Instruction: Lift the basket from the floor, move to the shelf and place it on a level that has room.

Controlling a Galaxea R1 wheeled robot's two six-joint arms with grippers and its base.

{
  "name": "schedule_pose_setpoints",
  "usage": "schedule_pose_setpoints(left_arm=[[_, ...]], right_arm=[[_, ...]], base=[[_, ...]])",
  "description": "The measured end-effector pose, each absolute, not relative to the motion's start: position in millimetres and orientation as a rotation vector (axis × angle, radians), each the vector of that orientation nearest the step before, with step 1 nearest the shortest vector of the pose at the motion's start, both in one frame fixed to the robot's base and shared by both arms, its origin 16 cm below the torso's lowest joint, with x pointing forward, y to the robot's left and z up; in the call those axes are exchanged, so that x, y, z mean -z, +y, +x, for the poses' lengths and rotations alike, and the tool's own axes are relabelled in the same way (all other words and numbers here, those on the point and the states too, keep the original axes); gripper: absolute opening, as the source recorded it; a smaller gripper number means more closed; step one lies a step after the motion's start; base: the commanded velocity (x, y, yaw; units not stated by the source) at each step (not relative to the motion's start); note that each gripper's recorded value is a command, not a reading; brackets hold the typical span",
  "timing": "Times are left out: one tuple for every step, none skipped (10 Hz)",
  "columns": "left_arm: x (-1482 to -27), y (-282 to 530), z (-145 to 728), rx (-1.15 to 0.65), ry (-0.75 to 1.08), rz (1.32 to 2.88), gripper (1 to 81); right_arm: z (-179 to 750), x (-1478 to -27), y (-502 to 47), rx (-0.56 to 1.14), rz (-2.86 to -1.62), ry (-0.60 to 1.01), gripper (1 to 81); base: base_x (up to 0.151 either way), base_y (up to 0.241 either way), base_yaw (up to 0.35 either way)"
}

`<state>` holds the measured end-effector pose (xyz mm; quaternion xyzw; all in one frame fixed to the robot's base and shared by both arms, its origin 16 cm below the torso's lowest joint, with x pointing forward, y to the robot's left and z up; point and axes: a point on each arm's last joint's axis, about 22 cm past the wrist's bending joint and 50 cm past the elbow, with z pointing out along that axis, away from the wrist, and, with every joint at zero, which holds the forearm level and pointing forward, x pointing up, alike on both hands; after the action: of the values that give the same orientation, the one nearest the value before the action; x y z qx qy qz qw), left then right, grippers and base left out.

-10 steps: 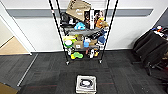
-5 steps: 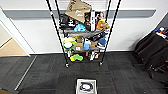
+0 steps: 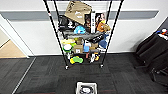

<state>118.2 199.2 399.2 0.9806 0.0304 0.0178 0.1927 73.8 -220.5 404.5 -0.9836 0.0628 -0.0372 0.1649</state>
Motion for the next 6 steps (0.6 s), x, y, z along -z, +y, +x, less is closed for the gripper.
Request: schedule_pose_setpoints(left_arm=[[-399.1, 199.5, 118.7, -0.051, 0.085, 2.752, 81.1], [-399.1, 199.1, 119.8, -0.053, 0.085, 2.752, 81.1], [-399.1, 199.5, 118.9, -0.051, 0.085, 2.752, 81.1], [-399.1, 199.8, 116.8, -0.048, 0.086, 2.753, 81.1], [-399.2, 199.2, 116.6, -0.047, 0.086, 2.752, 81.1], [-399.1, 199.4, 117.2, -0.049, 0.086, 2.753, 81.1]], right_arm=[[74.7, -404.5, -219.0, 0.108, -2.801, 0.179, 81.1], [74.8, -404.4, -219.0, 0.108, -2.801, 0.179, 81.1], [74.4, -404.4, -219.2, 0.107, -2.801, 0.179, 81.1], [73.9, -404.5, -219.1, 0.107, -2.801, 0.179, 81.1], [74.2, -404.4, -219.1, 0.107, -2.801, 0.179, 81.1], [74.3, -404.5, -219.0, 0.107, -2.801, 0.179, 81.1]], base=[[0.111, 0.0, 0.0], [0.096, 0.0, 0.0], [0.093, 0.0, 0.0], [0.093, 0.0, 0.0], [0.092, 0.0, 0.0], [0.09, 0.0, 0.0]])
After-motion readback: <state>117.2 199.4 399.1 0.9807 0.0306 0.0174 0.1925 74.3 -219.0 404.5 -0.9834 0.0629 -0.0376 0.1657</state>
